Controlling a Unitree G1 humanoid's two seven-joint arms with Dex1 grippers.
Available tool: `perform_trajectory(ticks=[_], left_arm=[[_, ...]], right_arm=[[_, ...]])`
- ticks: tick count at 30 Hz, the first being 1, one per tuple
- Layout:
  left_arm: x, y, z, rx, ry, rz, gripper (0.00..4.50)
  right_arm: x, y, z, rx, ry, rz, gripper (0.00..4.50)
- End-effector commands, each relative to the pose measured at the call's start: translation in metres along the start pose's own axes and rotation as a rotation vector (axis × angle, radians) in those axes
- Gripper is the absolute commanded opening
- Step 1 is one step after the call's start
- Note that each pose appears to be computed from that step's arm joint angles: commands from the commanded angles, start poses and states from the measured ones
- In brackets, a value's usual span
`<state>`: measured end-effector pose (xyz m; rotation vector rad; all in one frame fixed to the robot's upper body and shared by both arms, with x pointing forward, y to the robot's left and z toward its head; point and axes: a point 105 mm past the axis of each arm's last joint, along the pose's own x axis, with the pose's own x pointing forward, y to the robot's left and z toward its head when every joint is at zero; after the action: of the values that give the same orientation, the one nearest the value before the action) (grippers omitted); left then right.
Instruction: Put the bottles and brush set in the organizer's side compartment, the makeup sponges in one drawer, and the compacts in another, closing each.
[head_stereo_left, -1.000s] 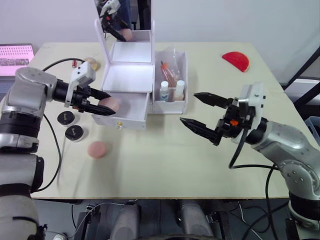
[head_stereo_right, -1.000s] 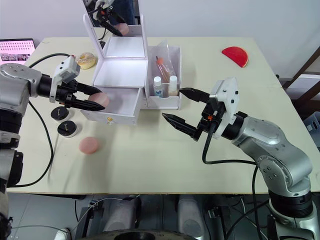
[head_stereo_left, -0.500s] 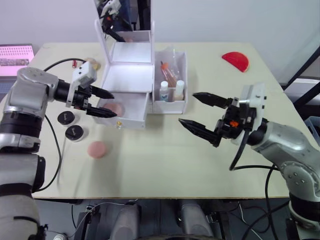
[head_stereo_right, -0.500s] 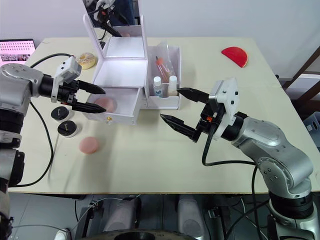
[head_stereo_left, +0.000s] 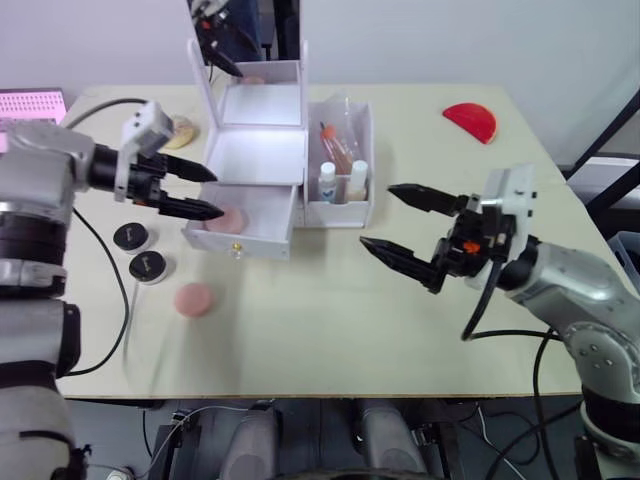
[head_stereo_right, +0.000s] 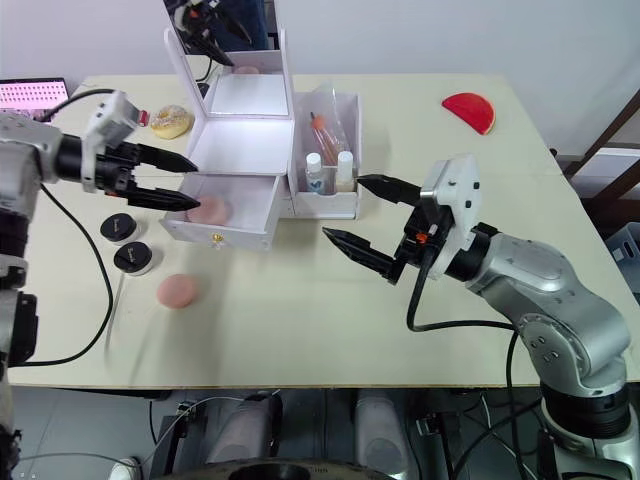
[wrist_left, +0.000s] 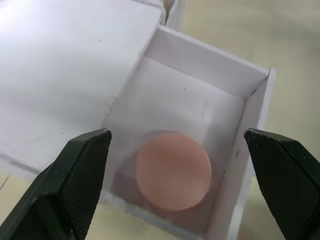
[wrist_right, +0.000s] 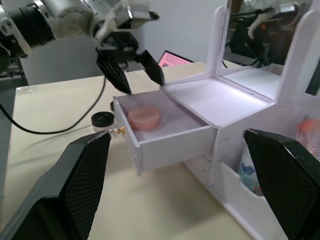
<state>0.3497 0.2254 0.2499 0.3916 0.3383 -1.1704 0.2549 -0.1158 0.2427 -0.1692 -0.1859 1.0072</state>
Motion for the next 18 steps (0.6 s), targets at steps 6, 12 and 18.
perform_trajectory(ticks=[6, 12, 18], left_arm=[[-0.086, -0.005, -0.033, -0.082, -0.041, 0.326, 4.45], [-0.149, -0.019, -0.108, -0.215, 0.029, 0.656, 4.45], [-0.194, -0.04, -0.151, -0.293, 0.032, 0.875, 4.45]], right_arm=[[-0.032, -0.03, -0.006, 0.013, 0.07, -0.115, 4.5], [-0.07, -0.06, -0.03, 0.015, 0.175, -0.248, 4.5], [-0.123, -0.081, -0.059, 0.056, 0.296, -0.363, 4.5]])
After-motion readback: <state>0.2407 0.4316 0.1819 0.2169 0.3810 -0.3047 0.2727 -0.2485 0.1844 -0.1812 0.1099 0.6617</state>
